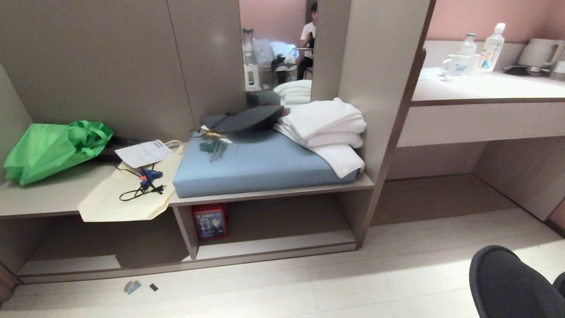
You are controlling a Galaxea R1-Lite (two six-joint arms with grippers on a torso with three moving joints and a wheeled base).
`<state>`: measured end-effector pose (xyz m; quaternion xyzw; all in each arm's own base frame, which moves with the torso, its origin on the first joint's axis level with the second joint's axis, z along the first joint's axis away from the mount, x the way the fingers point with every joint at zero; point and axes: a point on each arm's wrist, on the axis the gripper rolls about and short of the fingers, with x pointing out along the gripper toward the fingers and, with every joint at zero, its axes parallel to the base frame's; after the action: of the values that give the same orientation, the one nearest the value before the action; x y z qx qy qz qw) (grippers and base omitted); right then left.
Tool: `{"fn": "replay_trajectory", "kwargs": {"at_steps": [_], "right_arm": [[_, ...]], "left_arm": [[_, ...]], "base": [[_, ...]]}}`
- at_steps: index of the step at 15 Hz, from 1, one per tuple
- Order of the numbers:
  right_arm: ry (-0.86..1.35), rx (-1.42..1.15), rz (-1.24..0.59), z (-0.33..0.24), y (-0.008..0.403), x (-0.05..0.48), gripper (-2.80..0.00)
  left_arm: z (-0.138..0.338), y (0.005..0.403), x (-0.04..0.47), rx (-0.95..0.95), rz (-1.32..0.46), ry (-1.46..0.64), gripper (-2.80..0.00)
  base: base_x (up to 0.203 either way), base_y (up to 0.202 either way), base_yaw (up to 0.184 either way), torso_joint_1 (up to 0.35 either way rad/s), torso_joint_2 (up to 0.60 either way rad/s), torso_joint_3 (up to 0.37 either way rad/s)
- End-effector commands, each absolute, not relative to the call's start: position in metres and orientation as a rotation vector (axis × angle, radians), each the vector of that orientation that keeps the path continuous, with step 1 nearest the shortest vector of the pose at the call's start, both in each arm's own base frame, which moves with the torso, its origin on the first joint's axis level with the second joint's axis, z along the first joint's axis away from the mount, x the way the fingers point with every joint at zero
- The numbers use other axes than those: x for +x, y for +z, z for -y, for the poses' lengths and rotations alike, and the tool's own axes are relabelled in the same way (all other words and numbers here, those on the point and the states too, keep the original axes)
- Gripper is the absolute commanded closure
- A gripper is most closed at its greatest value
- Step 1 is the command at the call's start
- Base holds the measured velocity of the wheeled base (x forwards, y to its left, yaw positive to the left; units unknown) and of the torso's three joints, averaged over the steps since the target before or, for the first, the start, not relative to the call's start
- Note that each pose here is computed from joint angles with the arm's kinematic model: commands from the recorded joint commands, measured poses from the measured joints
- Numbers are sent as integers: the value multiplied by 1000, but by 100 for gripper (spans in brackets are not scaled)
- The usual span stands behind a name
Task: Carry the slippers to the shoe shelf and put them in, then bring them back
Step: Place the slippers on the floor
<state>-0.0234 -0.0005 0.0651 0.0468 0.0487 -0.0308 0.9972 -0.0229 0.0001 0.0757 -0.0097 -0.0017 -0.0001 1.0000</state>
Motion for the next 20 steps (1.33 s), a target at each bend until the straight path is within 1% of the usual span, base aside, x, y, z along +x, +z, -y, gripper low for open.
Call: {"fn": "replay_trajectory", "kwargs": {"at_steps": [1,20], "right_arm": [[-61,91,-99,1,65,-23,0],[-60,88,-100,1,65,-23,0]], "left_arm": [[0,76,-23,-21,5,0,0],[0,76,-23,-24,3,0,0]], "base": [[1,-159,0,2,2,6],[0,-196,2,3,3,3]]}}
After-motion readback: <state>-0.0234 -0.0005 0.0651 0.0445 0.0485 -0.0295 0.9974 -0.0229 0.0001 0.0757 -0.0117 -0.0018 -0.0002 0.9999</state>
